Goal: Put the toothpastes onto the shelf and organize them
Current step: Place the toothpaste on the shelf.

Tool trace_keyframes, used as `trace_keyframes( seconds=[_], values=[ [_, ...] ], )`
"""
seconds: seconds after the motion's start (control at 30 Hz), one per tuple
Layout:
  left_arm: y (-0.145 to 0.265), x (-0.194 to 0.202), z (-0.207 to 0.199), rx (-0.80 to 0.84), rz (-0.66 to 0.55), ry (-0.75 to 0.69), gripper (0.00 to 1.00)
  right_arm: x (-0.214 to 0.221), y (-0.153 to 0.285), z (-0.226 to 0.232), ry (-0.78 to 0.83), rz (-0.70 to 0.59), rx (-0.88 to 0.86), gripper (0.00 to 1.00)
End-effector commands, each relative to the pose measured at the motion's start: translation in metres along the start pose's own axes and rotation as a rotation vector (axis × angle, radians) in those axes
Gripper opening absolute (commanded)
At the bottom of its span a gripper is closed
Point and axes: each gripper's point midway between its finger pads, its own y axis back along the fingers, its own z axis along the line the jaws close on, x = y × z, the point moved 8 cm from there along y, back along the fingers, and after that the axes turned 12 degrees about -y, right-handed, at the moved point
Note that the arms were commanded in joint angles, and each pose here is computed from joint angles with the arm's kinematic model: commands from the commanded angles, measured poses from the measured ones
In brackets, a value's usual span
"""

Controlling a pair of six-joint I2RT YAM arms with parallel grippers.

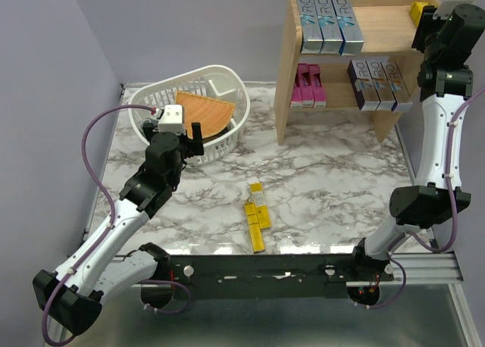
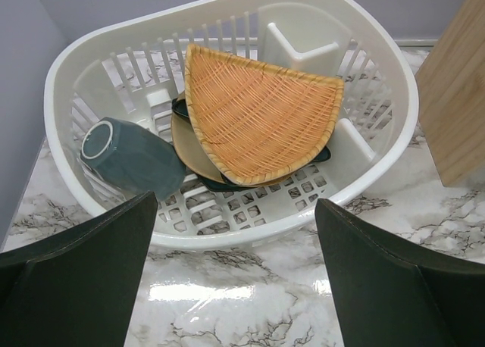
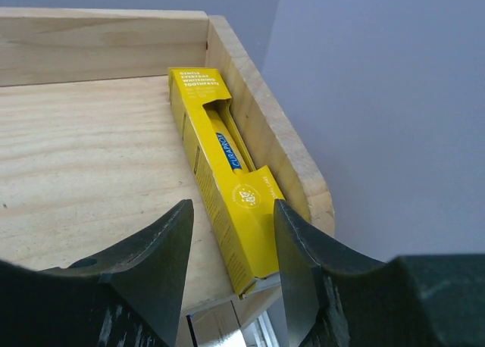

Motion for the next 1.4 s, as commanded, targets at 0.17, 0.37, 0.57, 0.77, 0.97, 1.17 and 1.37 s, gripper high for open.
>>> trace_keyframes(
  seconds=[0.17,0.37,0.57,0.77,0.97,1.17,1.37],
  values=[
    [-0.002,0.002,-0.001,0.011,-0.005,-0.01,0.99,0.006,-0.016,-0.004,0.1,-0.032,-0.009,0.55],
    [-0.005,0.004,-0.003,0.013,0.004,-0.017,0.99,0.014,-0.027,-0.013,0.149,-0.034,0.095,0.55],
    [-0.007,0.006,-0.004,0.016,0.012,-0.02,0.99,0.019,-0.034,-0.021,0.176,-0.033,0.186,0.55],
    [-0.009,0.009,-0.005,0.014,0.023,-0.027,0.99,0.018,-0.032,-0.013,0.142,-0.029,0.106,0.55],
    [-0.009,0.008,-0.006,0.021,0.022,-0.024,0.99,-0.013,0.001,0.008,0.07,-0.098,-0.063,0.71],
    [-0.006,0.004,-0.005,0.026,0.011,-0.011,0.99,-0.057,0.062,0.03,-0.018,-0.207,-0.27,0.93],
    [-0.002,-0.001,-0.007,0.062,0.001,0.021,0.99,-0.057,0.121,0.059,-0.145,-0.224,-0.49,1.0]
  ],
)
